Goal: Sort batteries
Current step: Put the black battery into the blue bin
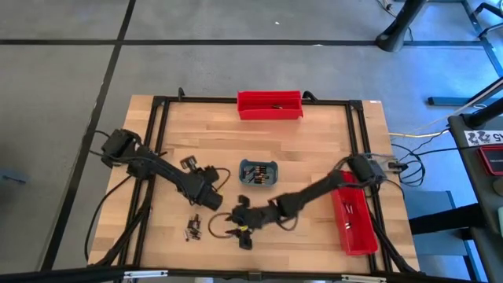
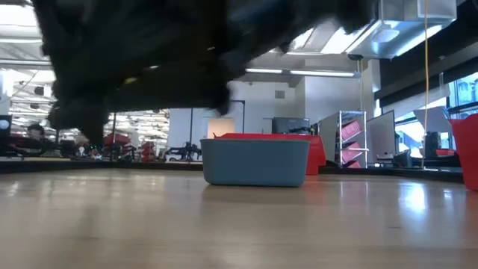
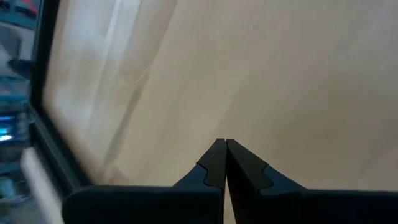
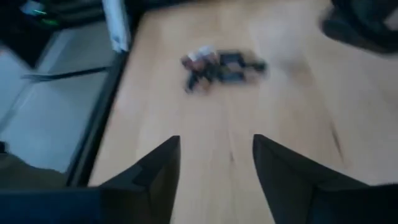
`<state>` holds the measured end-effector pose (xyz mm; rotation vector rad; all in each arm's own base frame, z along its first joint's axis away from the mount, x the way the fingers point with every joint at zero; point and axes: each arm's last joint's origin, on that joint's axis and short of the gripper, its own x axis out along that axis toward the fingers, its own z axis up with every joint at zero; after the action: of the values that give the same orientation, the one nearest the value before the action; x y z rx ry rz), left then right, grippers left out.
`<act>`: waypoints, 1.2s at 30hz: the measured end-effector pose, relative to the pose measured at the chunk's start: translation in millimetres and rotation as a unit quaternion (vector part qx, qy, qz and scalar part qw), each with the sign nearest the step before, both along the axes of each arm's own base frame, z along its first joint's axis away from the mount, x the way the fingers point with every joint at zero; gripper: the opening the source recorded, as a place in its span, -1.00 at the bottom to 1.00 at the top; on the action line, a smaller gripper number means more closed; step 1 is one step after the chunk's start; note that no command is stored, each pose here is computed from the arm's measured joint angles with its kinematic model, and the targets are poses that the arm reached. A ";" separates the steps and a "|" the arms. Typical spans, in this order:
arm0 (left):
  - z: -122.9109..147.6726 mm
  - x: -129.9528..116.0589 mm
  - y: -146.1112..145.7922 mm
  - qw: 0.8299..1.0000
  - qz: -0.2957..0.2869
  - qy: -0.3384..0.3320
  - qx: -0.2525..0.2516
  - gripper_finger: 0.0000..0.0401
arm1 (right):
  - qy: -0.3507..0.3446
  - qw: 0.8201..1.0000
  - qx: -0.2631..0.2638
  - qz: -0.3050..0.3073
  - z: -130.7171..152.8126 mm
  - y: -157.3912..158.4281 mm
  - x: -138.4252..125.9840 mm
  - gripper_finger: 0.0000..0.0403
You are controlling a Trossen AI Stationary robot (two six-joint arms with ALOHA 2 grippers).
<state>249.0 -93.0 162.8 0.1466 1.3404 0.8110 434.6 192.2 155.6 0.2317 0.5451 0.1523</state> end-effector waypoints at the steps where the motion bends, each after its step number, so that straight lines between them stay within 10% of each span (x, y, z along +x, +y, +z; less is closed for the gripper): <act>1: -1.9 -5.4 2.6 1.000 -0.002 0.010 0.004 -0.99 | -0.011 1.000 -0.002 0.022 -3.1 -5.0 5.2 0.05; 8: 2.5 -55.6 -12.2 0.998 0.004 -0.051 0.047 -0.99 | -0.003 0.994 -0.094 0.061 -31.0 -34.2 19.0 0.13; 18: -0.9 -102.6 -64.0 0.939 0.012 -0.308 -0.151 -0.99 | -0.061 0.989 -0.116 0.073 -31.3 -43.5 29.0 0.12; 36: -1.1 -127.4 -93.4 0.913 -0.007 -0.342 -0.223 -0.99 | -0.108 0.985 -0.101 0.093 -62.3 -20.5 45.7 0.11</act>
<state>121.6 -186.4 161.7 -0.4559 0.8169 0.4535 480.3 171.7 93.4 -0.0346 0.3611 0.2985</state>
